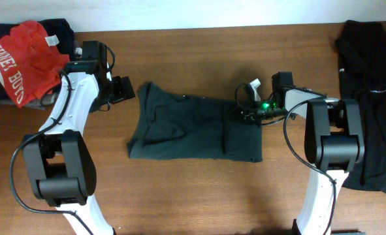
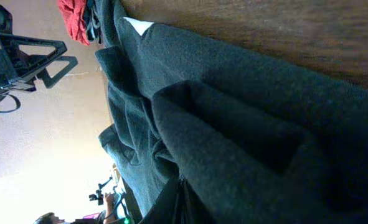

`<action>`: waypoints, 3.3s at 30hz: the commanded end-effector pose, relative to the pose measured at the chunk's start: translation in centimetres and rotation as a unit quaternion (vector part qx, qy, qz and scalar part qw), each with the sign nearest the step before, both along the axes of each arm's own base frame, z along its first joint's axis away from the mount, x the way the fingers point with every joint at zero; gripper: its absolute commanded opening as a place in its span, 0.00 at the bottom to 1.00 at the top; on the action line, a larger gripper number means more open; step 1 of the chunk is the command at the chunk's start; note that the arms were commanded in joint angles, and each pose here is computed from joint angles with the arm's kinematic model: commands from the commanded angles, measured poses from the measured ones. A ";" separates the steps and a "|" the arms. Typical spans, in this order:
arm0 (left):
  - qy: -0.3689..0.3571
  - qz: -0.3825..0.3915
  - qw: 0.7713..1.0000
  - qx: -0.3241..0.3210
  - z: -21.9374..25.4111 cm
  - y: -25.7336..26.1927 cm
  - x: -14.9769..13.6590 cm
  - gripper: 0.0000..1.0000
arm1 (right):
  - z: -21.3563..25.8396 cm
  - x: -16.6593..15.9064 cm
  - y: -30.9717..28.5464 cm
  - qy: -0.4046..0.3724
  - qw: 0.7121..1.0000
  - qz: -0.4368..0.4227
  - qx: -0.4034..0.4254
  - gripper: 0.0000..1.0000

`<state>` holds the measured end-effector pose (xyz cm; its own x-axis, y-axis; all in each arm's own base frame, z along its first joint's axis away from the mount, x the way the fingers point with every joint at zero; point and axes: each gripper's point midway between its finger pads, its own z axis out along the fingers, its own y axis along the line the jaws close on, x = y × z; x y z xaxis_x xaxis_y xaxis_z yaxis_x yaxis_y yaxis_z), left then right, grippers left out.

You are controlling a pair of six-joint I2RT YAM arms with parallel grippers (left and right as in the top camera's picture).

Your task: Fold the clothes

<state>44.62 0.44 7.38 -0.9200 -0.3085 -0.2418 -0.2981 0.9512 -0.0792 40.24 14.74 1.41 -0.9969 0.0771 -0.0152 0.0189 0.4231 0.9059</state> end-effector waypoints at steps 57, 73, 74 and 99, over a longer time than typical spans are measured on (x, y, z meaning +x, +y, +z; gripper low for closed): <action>-0.011 -0.004 1.000 -0.004 0.9 -0.4 0.3 0.99 | 6.0 -10.2 1.2 0.022 0.998 0.032 -0.048 0.22; -0.011 -0.004 1.000 -0.004 0.9 -0.4 0.3 0.99 | -0.4 -14.4 0.9 0.117 0.991 0.031 -0.056 0.14; -0.010 -0.004 1.000 -0.004 0.8 -0.4 0.3 0.99 | -0.1 -14.1 0.9 0.110 0.992 0.031 -0.056 0.14; -0.011 -0.004 1.000 -0.004 0.9 -0.4 0.3 0.99 | 5.3 0.5 -2.1 -0.115 0.990 -0.044 -0.074 0.20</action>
<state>44.60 0.45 7.38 -0.9202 -0.3085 -0.2412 -0.2983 0.9512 -0.0786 40.32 12.64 9.44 -0.9399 0.1288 -0.3161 -0.1960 0.5543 0.8089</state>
